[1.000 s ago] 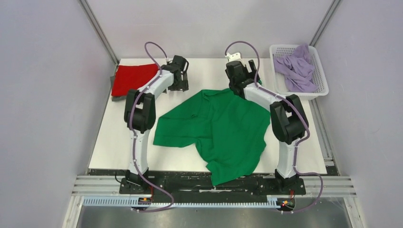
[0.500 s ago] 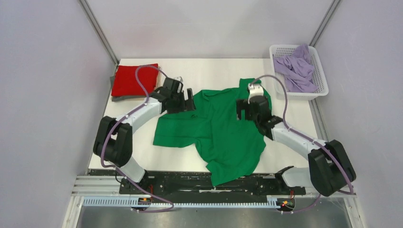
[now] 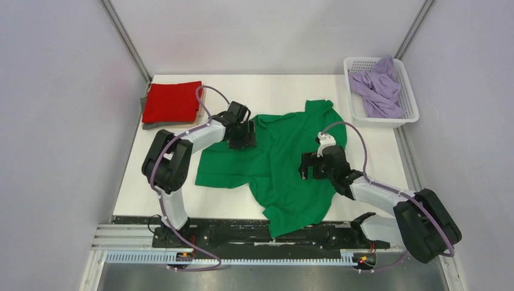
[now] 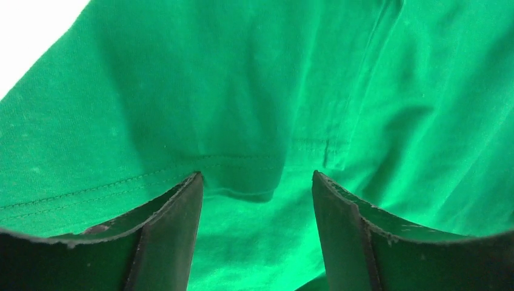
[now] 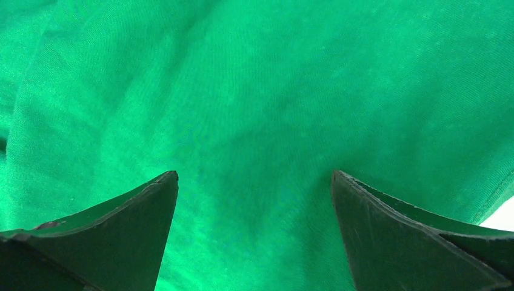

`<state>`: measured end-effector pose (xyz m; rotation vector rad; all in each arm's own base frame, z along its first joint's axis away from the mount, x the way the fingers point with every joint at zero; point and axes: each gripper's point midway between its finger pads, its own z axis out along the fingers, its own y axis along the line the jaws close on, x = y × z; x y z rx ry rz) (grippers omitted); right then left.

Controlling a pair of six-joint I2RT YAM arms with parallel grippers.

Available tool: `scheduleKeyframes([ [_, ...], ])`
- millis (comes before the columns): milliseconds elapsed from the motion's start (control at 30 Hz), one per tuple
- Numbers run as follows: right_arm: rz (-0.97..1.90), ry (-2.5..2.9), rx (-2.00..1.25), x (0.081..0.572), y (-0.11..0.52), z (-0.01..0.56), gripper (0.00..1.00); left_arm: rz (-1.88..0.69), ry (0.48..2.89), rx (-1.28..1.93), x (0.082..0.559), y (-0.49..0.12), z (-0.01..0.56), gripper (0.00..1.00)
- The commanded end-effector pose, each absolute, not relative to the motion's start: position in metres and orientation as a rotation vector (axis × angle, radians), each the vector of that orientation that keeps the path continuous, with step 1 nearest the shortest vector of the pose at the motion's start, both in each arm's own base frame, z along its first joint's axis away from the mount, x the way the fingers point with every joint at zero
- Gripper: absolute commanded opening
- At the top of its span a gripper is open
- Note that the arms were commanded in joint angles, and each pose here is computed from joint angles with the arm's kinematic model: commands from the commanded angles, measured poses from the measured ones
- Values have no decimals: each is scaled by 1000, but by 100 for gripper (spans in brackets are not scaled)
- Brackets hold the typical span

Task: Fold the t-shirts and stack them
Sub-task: Flatten out the tshirt

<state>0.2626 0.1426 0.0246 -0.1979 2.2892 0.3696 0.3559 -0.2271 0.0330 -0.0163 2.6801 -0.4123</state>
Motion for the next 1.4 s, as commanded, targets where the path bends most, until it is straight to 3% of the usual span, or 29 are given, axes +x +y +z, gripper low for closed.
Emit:
scheduleKeyframes([
  [0,375,2282,-180,260,141,20,98,-373,2659,-52,372,-230,37,66],
  [300,231,2310,-173,264,122,14,98,-284,2643,-65,392,-226,39,35],
  [533,177,2333,-172,263,115,9,98,-217,2598,-59,407,-220,55,29],
  [667,155,2344,-178,264,113,7,98,-166,2583,-61,416,-215,57,3],
  [1000,119,2362,-193,263,109,3,98,-100,2485,-97,461,-196,79,2],
  [1367,35,2312,-283,296,113,10,98,-61,2307,-241,588,-128,99,2],
])
